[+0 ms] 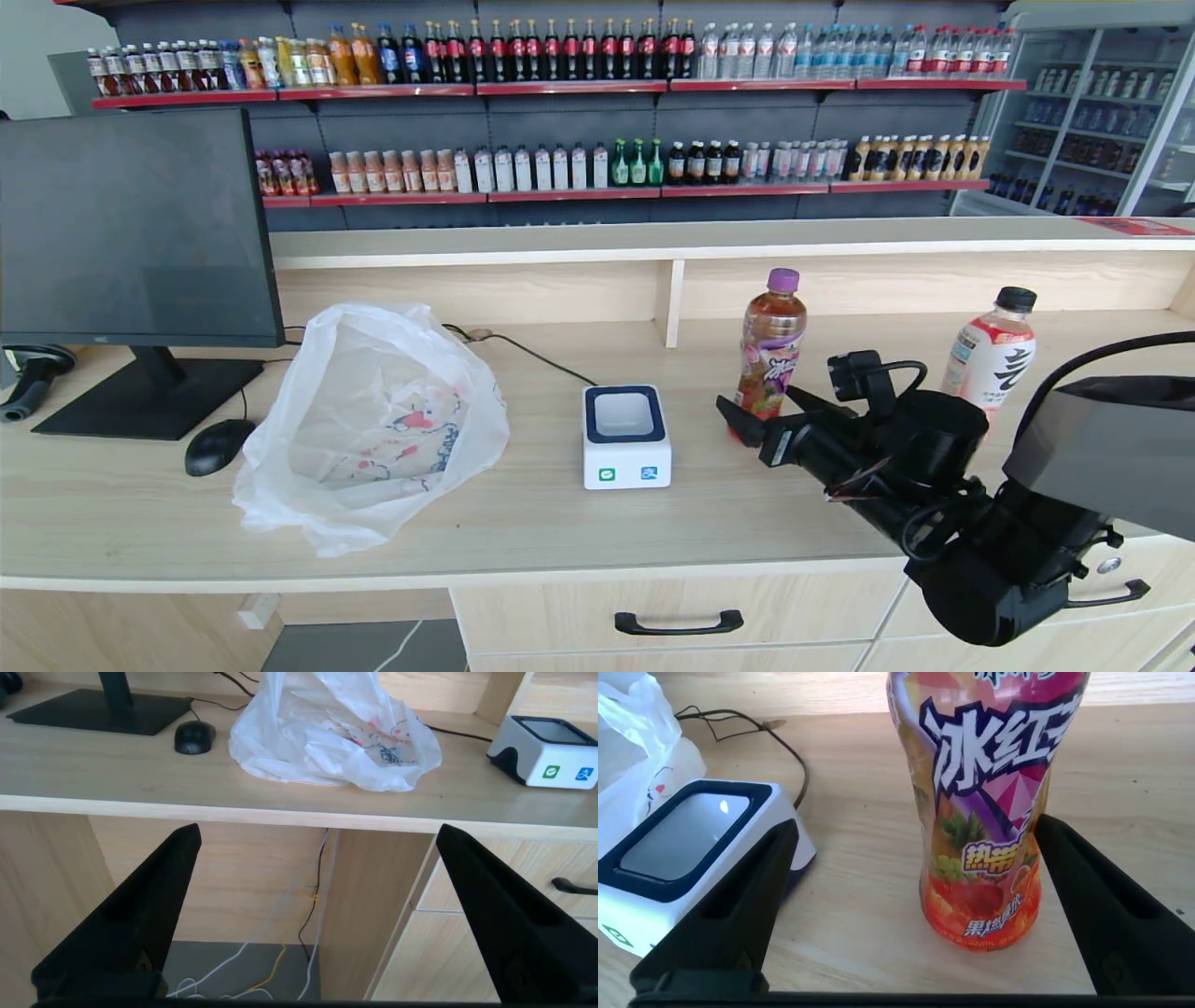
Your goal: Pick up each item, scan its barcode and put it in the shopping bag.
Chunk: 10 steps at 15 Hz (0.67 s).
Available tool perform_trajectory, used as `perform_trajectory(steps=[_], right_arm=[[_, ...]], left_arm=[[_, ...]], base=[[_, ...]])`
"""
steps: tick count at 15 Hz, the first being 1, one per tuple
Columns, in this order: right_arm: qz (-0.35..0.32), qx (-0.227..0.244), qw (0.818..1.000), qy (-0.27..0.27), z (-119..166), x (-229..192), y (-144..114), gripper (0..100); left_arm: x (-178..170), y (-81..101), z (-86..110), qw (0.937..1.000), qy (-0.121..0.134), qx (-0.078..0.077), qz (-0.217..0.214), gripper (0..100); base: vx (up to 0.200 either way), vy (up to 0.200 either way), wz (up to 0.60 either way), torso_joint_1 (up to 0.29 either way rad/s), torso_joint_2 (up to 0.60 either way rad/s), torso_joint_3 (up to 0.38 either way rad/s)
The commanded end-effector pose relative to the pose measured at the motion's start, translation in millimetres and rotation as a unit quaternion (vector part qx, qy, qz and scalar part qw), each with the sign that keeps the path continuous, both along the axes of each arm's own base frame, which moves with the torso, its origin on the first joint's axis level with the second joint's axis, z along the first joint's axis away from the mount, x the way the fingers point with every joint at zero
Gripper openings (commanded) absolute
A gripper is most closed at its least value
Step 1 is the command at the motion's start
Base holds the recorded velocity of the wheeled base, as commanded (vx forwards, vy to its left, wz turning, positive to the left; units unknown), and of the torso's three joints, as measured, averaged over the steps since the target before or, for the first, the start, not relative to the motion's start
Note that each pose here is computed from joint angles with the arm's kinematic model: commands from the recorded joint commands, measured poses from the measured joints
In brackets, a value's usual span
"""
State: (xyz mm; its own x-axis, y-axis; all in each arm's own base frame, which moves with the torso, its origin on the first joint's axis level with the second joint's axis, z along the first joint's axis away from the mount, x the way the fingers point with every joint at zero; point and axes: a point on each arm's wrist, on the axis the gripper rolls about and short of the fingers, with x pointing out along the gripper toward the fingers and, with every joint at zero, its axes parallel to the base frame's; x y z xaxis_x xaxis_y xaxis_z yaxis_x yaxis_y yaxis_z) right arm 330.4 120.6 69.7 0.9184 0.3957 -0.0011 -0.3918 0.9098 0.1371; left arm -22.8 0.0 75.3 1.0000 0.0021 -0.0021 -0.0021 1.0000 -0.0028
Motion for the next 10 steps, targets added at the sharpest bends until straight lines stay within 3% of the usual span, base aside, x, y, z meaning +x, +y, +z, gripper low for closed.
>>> perform_trajectory(steps=[1, 10], right_arm=[[-0.001, 0.001, 1.0, -0.002, -2.4, 4.6, 1.3, 100], [-0.012, 0.005, 1.0, -0.012, -7.0, 21.8, -1.7, 100]], left_arm=[[0.0, 0.0, 0.0, 1.0, 0.0, 0.0, 0.0, 100], [0.0, 0.0, 0.0, 1.0, 0.0, 0.0, 0.0, 100]], base=[[0.0, 0.0, 0.0, 0.0, 0.0, 0.0], [0.0, 0.0, 0.0, 0.0, 0.0, 0.0]])
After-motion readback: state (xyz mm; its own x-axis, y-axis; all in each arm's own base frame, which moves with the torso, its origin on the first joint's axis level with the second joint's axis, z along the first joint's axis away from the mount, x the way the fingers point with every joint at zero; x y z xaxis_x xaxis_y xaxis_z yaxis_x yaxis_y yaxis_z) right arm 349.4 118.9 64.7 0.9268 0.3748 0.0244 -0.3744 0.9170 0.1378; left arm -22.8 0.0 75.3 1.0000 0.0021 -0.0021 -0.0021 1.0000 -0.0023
